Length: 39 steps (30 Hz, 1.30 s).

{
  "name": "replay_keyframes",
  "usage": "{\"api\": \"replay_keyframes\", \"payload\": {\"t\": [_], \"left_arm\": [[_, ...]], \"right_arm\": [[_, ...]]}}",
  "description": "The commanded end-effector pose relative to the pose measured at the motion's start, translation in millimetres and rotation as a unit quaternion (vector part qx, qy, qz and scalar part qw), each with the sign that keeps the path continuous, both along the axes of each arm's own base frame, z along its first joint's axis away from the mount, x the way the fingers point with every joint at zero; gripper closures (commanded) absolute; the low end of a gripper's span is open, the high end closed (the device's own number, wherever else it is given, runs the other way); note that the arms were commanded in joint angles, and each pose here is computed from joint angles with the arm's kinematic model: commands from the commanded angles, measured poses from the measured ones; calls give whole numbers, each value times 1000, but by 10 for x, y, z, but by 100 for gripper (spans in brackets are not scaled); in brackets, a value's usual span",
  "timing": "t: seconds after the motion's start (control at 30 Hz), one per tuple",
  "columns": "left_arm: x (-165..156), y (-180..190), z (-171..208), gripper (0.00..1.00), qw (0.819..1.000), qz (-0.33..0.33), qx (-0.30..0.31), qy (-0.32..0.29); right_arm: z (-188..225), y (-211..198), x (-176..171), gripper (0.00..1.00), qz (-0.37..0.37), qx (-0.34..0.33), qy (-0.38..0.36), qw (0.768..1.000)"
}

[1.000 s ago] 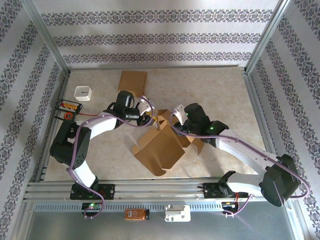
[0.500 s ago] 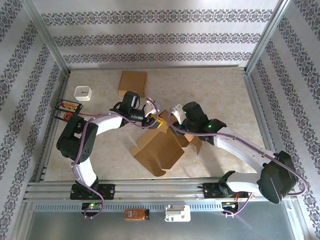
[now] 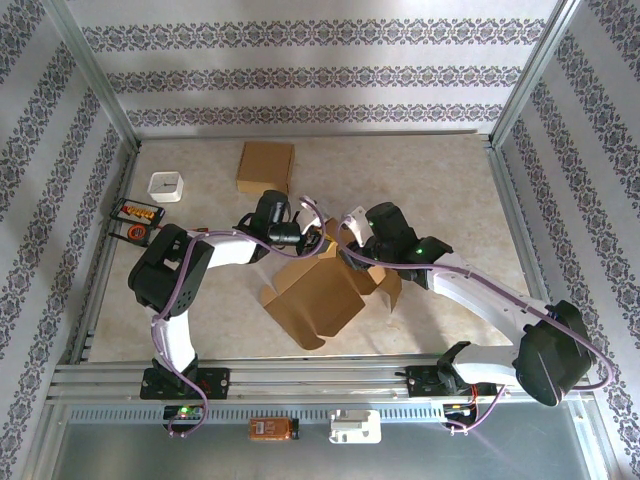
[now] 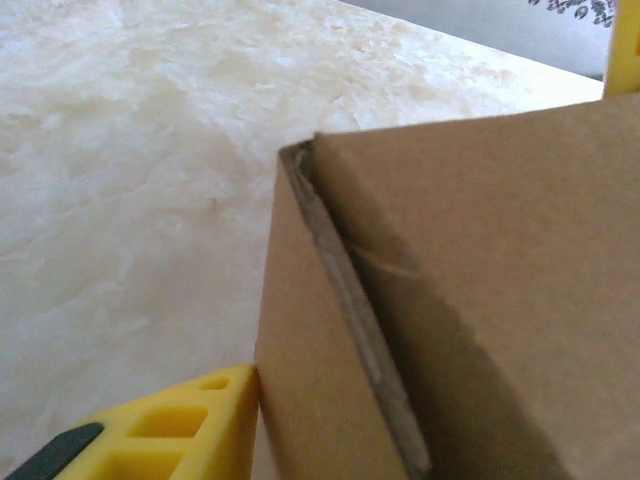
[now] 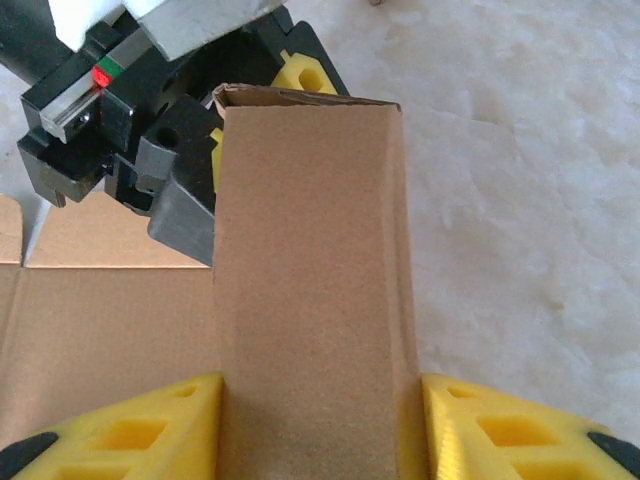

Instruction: Fold the paper box

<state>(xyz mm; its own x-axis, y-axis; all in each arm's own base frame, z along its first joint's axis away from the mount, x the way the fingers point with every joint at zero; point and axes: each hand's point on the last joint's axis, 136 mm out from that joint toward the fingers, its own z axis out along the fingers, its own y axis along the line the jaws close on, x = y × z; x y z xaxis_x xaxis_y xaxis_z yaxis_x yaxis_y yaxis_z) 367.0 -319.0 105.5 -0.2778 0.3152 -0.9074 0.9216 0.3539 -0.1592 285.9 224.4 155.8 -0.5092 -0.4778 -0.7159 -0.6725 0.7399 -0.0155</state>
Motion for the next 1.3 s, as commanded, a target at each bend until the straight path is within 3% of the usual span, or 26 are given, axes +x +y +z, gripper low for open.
{"api": "replay_keyframes", "payload": {"t": [0.0, 0.17, 0.4, 0.47, 0.53, 0.6, 0.83, 1.0, 1.03, 1.13, 1.27], "left_arm": [[134, 51, -120, 71, 998, 59, 27, 6], [179, 151, -329, 80, 984, 122, 128, 19], [306, 250, -413, 100, 958, 206, 197, -9], [279, 178, -409, 96, 963, 201, 181, -7], [269, 125, -426, 82, 967, 199, 161, 3], [272, 90, -453, 81, 968, 195, 156, 10], [329, 124, -526, 99, 964, 216, 158, 9], [344, 211, -549, 100, 956, 247, 157, 5], [338, 215, -548, 98, 956, 249, 154, 5], [314, 199, -609, 74, 957, 245, 153, 17], [299, 139, -704, 74, 959, 237, 151, 36]], "right_arm": [[59, 40, -39, 50, 7, 16, 5, 1000], [37, 17, -27, 48, -1, 15, 7, 1000], [12, 36, -12, 47, -4, 19, 14, 1000], [8, 37, -4, 46, -7, 20, 15, 1000], [15, 41, -5, 46, -7, 22, 16, 1000], [13, 36, -14, 46, -8, 23, 16, 1000], [-9, -6, -50, 45, -16, 27, 18, 999], [-36, -38, -51, 37, -34, 43, 28, 998], [-47, -37, -60, 37, -36, 50, 33, 998], [-59, -50, -88, 36, -43, 67, 43, 996], [-50, -121, -81, 33, -60, 85, 49, 993]]}}
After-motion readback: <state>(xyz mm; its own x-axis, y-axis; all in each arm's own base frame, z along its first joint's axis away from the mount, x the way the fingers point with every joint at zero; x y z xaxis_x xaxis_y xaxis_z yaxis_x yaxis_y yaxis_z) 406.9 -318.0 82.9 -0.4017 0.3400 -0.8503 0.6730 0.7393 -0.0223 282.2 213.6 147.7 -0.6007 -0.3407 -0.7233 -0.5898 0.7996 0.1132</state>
